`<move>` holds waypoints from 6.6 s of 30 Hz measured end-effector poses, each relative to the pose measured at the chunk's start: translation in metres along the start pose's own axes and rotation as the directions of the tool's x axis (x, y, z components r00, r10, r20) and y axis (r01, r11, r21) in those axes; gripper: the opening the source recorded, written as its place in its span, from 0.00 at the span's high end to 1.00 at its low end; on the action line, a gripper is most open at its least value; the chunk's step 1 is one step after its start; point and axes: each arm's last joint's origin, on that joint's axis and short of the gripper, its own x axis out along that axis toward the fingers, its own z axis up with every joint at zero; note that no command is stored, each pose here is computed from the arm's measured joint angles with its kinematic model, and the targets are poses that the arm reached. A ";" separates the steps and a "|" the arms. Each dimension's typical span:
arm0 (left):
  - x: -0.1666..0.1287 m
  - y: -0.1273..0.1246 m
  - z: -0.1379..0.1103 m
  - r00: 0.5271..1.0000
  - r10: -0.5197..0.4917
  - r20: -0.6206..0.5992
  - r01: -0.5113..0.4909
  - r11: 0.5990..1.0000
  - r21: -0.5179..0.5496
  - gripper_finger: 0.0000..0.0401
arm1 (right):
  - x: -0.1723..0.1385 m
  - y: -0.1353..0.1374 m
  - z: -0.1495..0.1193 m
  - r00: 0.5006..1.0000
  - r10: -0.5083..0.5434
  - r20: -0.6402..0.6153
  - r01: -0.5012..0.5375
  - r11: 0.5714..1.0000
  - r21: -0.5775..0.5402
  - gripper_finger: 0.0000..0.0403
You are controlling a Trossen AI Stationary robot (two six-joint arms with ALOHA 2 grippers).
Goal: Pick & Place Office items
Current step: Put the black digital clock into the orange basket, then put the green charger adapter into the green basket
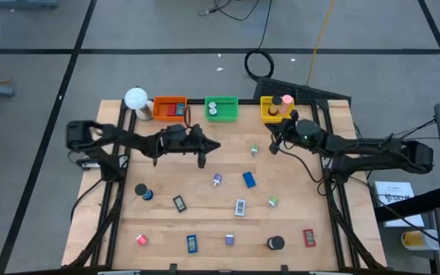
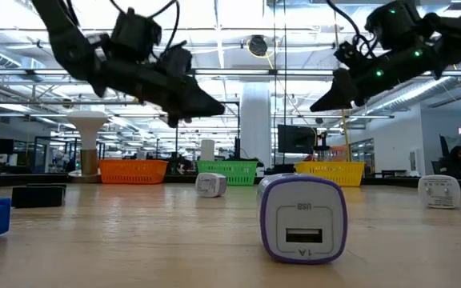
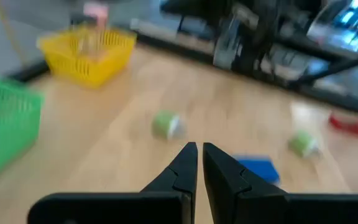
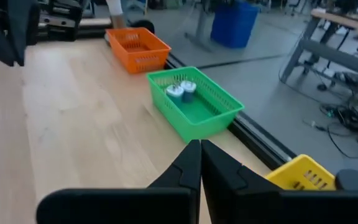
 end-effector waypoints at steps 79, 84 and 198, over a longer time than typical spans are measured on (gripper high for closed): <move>-0.033 -0.135 -0.050 0.300 0.270 -0.915 -0.954 0.108 -0.280 0.66 | -0.007 0.001 -0.004 0.981 -0.003 0.192 0.036 0.985 -0.167 0.99; -0.035 -0.094 -0.017 0.325 0.322 -0.889 -0.942 0.191 -0.275 0.65 | -0.007 0.001 -0.004 0.981 -0.003 0.192 0.036 0.985 -0.167 0.99; -0.039 0.189 0.061 0.063 0.629 -0.775 -0.979 0.188 0.073 0.43 | -0.007 0.001 -0.003 0.979 -0.005 0.205 0.043 0.983 -0.180 0.99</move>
